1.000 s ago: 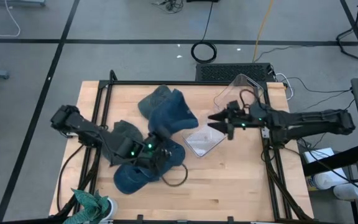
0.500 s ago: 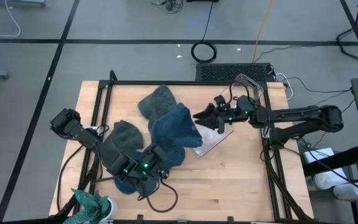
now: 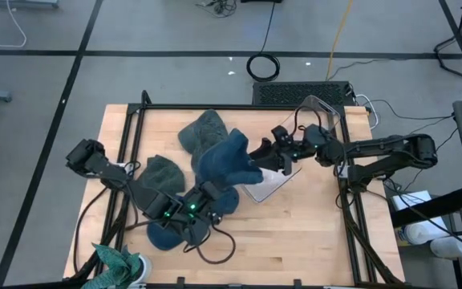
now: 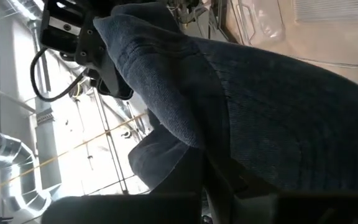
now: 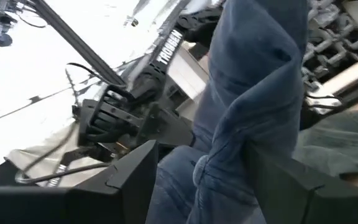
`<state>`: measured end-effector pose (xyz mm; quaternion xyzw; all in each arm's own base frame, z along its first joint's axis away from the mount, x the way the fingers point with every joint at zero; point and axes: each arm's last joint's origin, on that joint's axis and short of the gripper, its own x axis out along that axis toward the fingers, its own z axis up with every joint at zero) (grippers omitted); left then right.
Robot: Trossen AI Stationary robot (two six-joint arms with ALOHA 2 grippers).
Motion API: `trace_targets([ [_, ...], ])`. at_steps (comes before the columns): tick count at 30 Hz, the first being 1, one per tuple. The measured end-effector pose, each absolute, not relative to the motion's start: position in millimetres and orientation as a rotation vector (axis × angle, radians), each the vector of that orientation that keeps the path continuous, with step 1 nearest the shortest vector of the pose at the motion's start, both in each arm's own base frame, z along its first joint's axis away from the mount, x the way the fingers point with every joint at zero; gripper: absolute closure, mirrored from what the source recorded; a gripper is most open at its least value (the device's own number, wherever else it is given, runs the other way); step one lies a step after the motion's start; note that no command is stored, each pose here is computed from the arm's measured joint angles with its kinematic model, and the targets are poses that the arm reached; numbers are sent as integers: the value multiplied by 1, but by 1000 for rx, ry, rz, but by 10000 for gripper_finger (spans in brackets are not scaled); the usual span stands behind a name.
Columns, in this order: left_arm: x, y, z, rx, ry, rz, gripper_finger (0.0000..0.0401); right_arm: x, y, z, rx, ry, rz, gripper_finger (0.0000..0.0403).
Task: Pick & Place hat
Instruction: Put the top blue cap into the top transparent bin
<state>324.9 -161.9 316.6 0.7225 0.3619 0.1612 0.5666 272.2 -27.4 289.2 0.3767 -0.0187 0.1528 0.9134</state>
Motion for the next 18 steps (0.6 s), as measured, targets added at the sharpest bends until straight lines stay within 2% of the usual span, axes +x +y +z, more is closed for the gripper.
trace_targets([
  [4,327,-158,317,1696,860,382,396,277,-29,289,764,62,249,177],
  [8,327,-158,317,1698,862,381,397,283,-25,306,725,155,225,177],
  [14,326,-160,317,1701,857,381,395,287,-25,328,679,207,120,177],
  [18,325,-162,317,1703,852,380,396,288,-25,328,673,264,96,178],
])
